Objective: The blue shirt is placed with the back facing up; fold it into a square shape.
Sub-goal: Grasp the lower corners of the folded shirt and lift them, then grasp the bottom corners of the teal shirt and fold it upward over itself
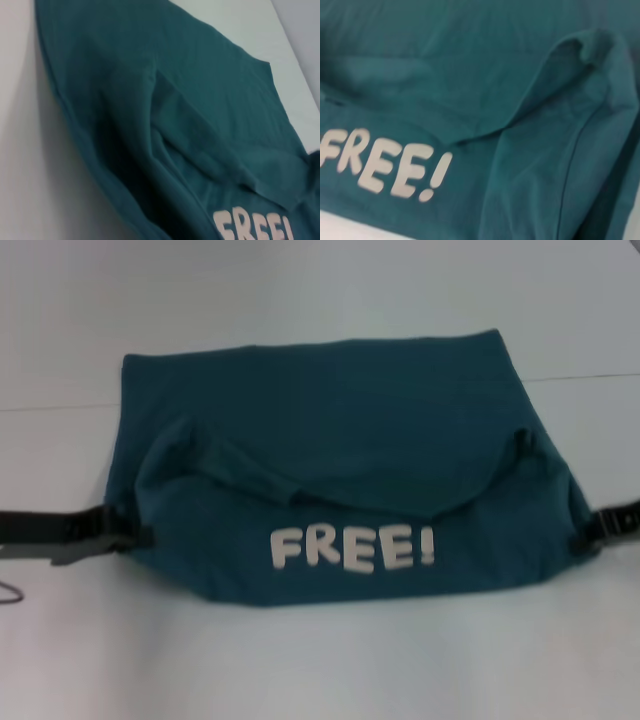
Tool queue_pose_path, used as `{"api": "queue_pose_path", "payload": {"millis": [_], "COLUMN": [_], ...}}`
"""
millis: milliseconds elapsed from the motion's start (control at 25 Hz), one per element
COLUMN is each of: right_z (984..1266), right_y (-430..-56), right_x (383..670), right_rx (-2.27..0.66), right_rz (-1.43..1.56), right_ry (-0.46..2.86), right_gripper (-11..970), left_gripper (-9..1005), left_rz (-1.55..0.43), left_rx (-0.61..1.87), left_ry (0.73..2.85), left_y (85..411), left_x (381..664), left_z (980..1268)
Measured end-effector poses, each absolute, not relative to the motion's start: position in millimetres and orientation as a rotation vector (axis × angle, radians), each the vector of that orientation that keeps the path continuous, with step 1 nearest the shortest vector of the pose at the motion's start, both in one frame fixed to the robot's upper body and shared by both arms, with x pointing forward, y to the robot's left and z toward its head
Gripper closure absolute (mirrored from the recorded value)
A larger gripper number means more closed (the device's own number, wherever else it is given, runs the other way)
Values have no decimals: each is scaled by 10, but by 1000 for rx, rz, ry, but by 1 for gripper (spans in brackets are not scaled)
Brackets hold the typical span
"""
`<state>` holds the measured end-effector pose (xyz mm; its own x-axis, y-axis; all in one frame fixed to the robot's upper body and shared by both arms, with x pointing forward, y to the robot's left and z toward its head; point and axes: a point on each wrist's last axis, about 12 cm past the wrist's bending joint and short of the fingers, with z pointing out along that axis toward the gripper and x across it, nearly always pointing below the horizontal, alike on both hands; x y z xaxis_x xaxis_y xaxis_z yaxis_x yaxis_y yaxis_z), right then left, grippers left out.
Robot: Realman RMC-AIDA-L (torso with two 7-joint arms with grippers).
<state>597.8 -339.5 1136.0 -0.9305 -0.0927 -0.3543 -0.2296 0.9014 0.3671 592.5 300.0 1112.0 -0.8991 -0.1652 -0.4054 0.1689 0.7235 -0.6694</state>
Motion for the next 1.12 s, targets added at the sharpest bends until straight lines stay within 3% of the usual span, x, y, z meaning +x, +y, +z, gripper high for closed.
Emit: {"api": "queue_pose_path", "payload": {"millis": [560, 920, 1120], "right_z": [10995, 11077, 11209], "right_y": [-3548, -3765, -3882], "right_x": [5132, 5110, 5129], "right_rx": [-219, -187, -204], "right_rz": [941, 918, 955], "right_ry": [2974, 2944, 2869], "right_gripper": [929, 929, 929], "left_gripper": [965, 964, 964], "left_rz": [-1112, -1122, -1125], "left_rx": [132, 184, 193], "left_ry": [2798, 2846, 2775], "left_y": [3275, 3317, 3468], "left_x": [5223, 5143, 5155], "left_z": [10958, 10980, 11132]}}
